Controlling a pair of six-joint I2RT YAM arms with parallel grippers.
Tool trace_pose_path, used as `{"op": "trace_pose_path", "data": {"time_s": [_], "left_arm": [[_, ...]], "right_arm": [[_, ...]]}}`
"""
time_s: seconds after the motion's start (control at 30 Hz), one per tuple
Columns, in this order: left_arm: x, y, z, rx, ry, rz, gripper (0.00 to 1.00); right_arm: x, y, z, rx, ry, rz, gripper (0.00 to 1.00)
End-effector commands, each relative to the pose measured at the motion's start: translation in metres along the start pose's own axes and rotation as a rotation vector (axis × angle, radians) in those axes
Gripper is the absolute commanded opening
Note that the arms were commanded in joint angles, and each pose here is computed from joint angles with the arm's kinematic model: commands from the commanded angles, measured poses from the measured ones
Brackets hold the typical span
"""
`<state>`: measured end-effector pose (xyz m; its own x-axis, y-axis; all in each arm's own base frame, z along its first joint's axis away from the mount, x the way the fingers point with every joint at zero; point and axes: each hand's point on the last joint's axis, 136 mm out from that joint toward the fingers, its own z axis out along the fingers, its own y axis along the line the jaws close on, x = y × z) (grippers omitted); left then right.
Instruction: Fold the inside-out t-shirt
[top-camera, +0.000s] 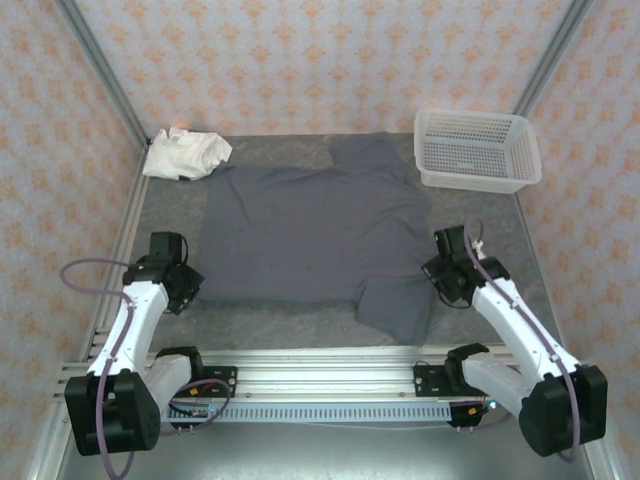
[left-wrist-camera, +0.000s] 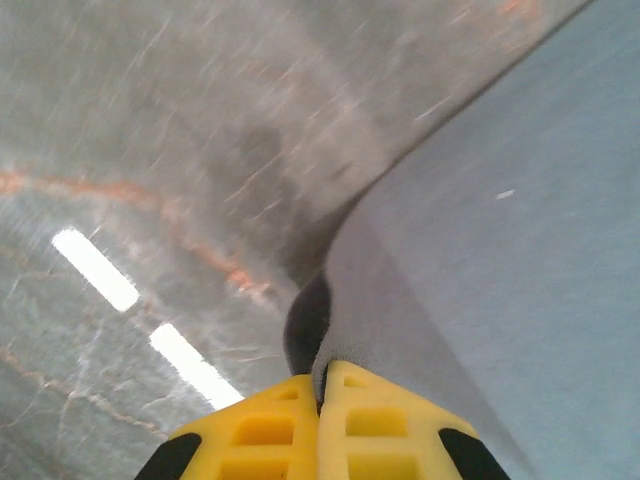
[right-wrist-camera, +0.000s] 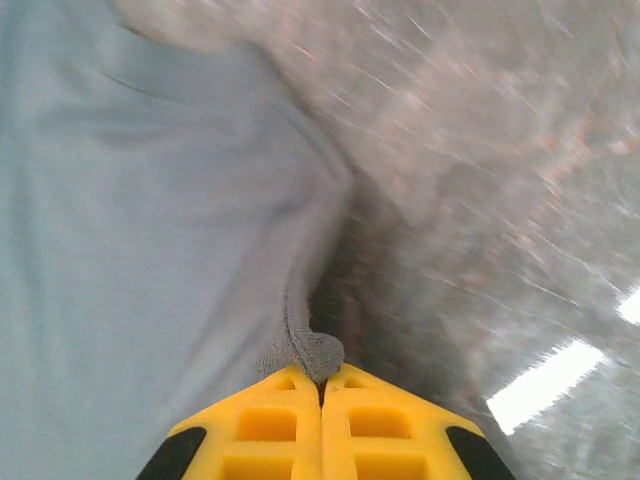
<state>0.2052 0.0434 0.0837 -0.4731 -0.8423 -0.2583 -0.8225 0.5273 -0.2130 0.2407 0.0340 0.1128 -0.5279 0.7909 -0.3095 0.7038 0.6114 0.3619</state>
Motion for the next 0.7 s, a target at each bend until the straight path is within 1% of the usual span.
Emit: {"op": "trace_pose_path", "data": {"time_s": [0.0,0.13,0.23,0.27,0.33,0.37,0.43,0.47,0.53,0.67], "left_arm": [[-0.028,-0.019,-0.016,0.009,-0.070,0.059,0.00],[-0.049,-0.042,-0.016,0.015,-0.078,0.104,0.00],[-0.055,-0.057,-0.006,0.031,-0.056,0.126,0.00],[-0.056,-0.066,-0.003,0.059,-0.045,0.136,0.00],[-0.056,-0.096,-0.001,0.170,-0.015,0.184,0.00],[-0.057,-0.108,-0.003,0.206,-0.019,0.211,0.00],[-0.063,-0.124,-0.012,0.221,-0.055,0.262,0.00],[-0.068,-0.127,-0.015,0.210,-0.073,0.279,0.00],[-0.077,-0.123,-0.014,0.144,-0.101,0.282,0.00],[-0.077,-0.111,0.007,0.039,-0.060,0.274,0.00]], "right_arm": [[-0.038,0.027,-0.015,-0.007,-0.124,-0.058,0.00],[-0.059,0.058,-0.013,-0.031,-0.161,-0.076,0.00],[-0.063,0.068,0.005,-0.007,-0.148,-0.086,0.00],[-0.063,0.070,0.010,-0.005,-0.144,-0.088,0.00],[-0.065,0.072,0.018,0.003,-0.148,-0.088,0.00],[-0.066,0.072,0.020,0.008,-0.148,-0.087,0.00],[-0.070,0.070,0.023,0.021,-0.154,-0.074,0.00],[-0.071,0.070,0.023,0.018,-0.158,-0.069,0.00],[-0.073,0.070,0.024,0.013,-0.161,-0.065,0.00],[-0.078,0.074,0.029,0.016,-0.160,-0.077,0.00]]}}
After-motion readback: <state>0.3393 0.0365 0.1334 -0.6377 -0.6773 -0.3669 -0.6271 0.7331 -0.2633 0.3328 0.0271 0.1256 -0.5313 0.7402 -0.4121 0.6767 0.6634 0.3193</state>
